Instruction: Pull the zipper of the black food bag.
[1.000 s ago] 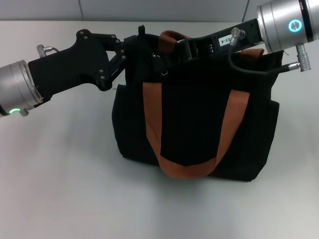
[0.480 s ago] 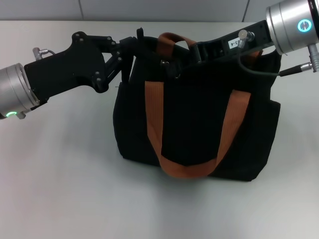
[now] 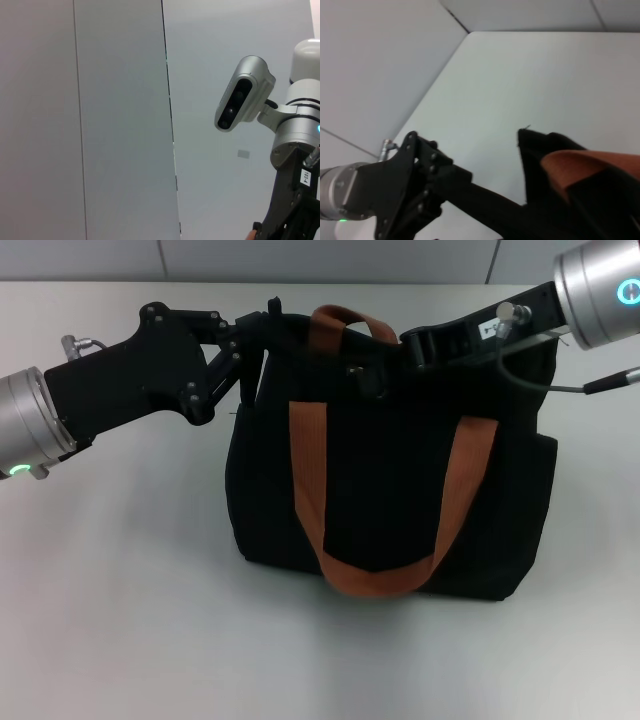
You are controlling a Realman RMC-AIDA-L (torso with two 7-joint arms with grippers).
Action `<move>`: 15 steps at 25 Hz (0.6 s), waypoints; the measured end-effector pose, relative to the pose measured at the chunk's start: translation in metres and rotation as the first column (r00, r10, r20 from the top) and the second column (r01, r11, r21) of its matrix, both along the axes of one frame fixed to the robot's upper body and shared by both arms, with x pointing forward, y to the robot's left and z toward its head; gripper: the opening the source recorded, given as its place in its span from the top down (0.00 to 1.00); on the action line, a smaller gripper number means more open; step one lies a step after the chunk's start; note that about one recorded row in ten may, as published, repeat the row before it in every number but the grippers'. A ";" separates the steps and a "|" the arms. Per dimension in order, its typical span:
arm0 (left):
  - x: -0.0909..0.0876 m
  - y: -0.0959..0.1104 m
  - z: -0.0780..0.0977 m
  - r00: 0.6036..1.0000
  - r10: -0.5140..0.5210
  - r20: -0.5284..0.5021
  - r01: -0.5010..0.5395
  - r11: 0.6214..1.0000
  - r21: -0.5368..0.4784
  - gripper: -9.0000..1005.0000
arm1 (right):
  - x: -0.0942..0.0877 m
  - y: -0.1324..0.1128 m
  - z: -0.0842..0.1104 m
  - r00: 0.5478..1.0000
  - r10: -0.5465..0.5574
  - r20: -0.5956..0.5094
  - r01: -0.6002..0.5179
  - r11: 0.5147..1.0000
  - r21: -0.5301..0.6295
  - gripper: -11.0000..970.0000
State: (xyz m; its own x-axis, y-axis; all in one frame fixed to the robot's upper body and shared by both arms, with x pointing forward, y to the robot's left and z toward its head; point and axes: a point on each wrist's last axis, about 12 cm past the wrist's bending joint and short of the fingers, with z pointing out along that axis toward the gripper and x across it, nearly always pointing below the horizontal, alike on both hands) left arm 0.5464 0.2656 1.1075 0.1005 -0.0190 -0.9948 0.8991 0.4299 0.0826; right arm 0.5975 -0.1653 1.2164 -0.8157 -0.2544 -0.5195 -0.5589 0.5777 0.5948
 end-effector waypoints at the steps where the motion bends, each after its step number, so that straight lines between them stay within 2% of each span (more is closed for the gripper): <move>1: 0.000 0.000 0.000 1.000 0.001 0.000 -0.001 1.000 0.000 0.96 | -0.001 -0.002 0.001 1.000 -0.008 0.003 0.008 1.000 -0.005 0.95; 15: 0.001 0.003 0.000 1.000 0.021 0.004 -0.021 1.000 -0.002 0.96 | -0.022 -0.033 0.004 0.994 -0.112 0.015 0.113 0.992 -0.062 0.93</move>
State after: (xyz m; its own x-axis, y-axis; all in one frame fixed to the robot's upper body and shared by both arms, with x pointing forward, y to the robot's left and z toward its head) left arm 0.5471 0.2682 1.1073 0.1048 -0.0185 -0.9943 0.8896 0.4486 0.0855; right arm 0.5758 -0.1979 1.2207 -0.8350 -0.1935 -0.5151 -0.4948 0.6735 0.5492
